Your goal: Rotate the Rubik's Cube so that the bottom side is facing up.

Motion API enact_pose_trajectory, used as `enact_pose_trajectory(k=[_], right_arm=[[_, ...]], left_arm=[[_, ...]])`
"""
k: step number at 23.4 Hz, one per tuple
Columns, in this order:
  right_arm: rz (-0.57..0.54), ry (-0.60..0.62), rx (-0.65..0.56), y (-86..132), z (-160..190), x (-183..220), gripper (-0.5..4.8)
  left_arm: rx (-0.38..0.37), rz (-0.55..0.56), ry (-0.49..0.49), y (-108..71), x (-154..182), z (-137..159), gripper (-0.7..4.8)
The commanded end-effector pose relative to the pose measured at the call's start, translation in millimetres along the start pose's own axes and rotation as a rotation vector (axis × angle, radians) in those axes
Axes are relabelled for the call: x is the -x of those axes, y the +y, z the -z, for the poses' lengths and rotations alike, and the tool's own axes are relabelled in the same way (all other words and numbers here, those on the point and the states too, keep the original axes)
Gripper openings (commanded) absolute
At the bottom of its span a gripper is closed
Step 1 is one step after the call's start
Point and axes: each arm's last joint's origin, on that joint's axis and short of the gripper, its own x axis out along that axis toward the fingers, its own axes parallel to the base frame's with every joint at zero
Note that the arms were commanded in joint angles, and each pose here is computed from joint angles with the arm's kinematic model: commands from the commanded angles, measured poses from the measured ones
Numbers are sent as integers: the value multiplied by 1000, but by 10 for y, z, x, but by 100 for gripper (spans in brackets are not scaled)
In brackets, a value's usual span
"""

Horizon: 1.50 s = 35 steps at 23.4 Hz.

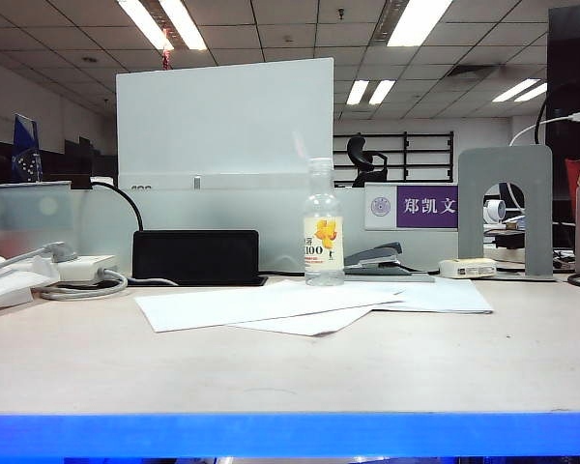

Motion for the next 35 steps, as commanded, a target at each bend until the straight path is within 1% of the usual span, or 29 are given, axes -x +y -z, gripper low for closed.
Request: enact_pose_trajectory(k=[1, 4, 6, 7, 8, 9, 10, 11, 12, 13, 14, 16, 18, 21, 23, 24, 26, 29, 32, 33, 35], right_arm=[[74, 100, 45, 63, -24, 52, 479], [158, 205, 61, 19, -54, 126, 479], [206, 276, 92, 53, -80, 194, 474], [233, 295, 128, 155, -111, 254, 380], [251, 287, 171, 278, -148, 324, 308], [269, 282, 222, 404, -177, 388, 257], [316, 256, 317, 689, -232, 532, 164], [362, 223, 385, 936, -264, 655, 143], [409, 202, 450, 1156, -273, 758, 111], [456, 189, 500, 1345, -266, 837, 42], [524, 174, 554, 1580, -245, 939, -9], [594, 140, 604, 1833, -198, 1017, -9], [651, 112, 648, 2032, -141, 1060, -9], [704, 88, 706, 2244, -47, 1059, -9], [767, 58, 760, 2432, 38, 1070, -9], [796, 42, 784, 2512, 78, 1072, -9], [842, 13, 811, 2633, 148, 1064, -9], [898, -38, 844, 2784, 249, 1034, -9], [901, -32, 867, 2832, 328, 952, -9], [897, -32, 876, 2846, 351, 924, -9], [890, -36, 894, 2870, 395, 873, -9]], left_arm=[[-16, -22, 2, 21, -2, 11, -6], [6, -29, 16, 57, 1, 73, -6], [19, -34, 24, 85, 3, 123, -6], [32, -37, 31, 113, 7, 175, -6], [41, -41, 36, 134, 9, 213, -6], [49, -43, 41, 152, 11, 247, -6], [69, -51, 53, 188, 17, 314, -6], [81, -56, 60, 216, 21, 370, -6], [92, -60, 66, 243, 26, 423, -6], [103, -63, 72, 267, 31, 473, -6], [122, -67, 84, 302, 39, 549, -6], [175, -81, 118, 358, 55, 680, -6], [215, -66, 153, 402, 73, 810, -6], [250, -40, 188, 454, 99, 977, -6], [266, -43, 199, 491, 116, 1081, -6], [263, -44, 206, 512, 127, 1145, -6], [273, -49, 221, 551, 150, 1265, -6], [316, -42, 267, 599, 198, 1480, -6], [334, 4, 319, 620, 248, 1673, -6], [336, 5, 329, 628, 260, 1718, -6], [304, -3, 347, 633, 288, 1795, -6]])
